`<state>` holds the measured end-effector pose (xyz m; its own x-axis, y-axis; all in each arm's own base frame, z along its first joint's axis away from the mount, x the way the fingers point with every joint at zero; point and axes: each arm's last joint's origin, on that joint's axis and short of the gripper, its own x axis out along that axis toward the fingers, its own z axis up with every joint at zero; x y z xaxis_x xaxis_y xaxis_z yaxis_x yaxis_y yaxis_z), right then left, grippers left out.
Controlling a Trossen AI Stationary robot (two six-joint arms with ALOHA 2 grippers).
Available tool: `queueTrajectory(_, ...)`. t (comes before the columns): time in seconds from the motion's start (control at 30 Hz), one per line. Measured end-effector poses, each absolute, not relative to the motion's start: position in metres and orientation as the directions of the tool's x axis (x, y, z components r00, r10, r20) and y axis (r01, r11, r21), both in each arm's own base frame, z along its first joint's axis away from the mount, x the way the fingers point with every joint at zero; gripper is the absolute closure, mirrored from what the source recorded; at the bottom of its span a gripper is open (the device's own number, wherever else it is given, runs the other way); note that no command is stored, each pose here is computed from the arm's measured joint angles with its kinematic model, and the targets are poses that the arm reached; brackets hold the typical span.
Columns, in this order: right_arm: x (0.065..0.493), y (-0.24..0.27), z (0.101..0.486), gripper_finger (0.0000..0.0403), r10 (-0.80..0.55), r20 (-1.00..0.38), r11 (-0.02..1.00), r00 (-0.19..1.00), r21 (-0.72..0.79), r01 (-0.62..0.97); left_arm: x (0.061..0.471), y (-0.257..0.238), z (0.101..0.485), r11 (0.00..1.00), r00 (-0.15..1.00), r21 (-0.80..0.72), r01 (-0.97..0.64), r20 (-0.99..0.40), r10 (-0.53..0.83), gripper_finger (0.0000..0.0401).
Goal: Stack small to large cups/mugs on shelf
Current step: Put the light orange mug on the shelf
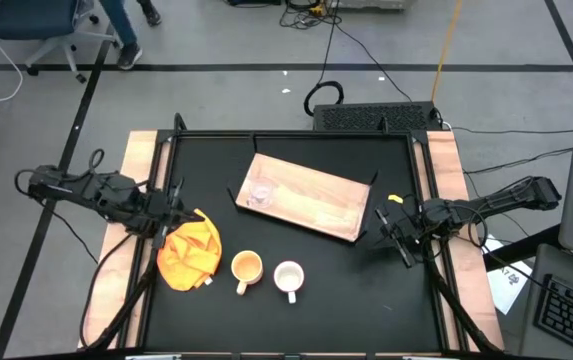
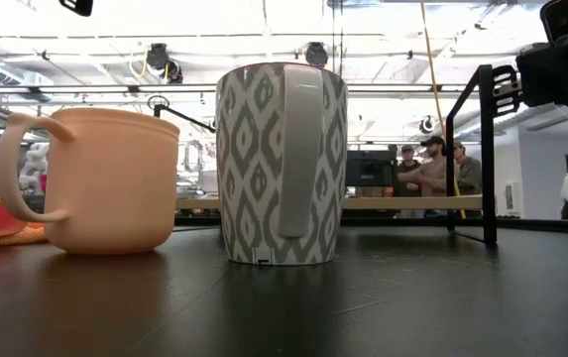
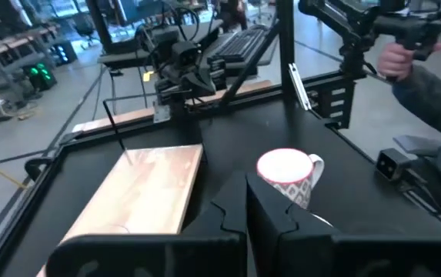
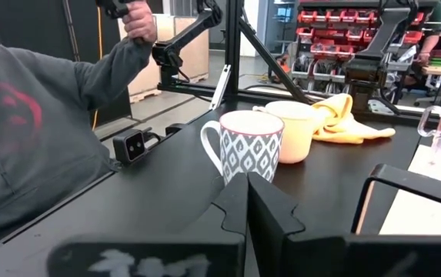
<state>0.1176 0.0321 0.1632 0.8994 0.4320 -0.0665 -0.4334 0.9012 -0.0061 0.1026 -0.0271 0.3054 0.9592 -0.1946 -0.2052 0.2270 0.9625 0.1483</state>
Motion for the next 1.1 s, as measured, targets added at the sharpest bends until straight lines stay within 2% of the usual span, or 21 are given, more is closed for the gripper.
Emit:
queueTrajectory(0.3,0.118,0.032,0.163,0.0403,0.432,-0.066,0.901,0.899,-0.006,-0.433,0.106,-0.031,0.270,0.957,0.963,0.167,0.239,-0.166,-0.211,0.0401)
queueTrajectory(0.43,0.118,0.032,0.163,0.0403,0.432,-0.066,0.901,0.899,-0.006,-0.434,0.109,-0.029,0.251,0.974,0.979,0.163,0.160,-0.150,-0.135,0.0401)
queueTrajectory(0.53,0.118,0.032,0.163,0.0403,0.433,-0.067,0.901,0.899,-0.006,-0.434,0.108,-0.029,0.238,0.973,0.978,0.164,0.160,-0.158,-0.134,0.0401)
queueTrajectory(1.1,0.118,0.032,0.163,0.0403,0.432,-0.066,0.901,0.899,-0.014,-0.434,0.109,-0.029,0.193,0.982,0.984,0.126,0.140,-0.132,-0.123,0.0401)
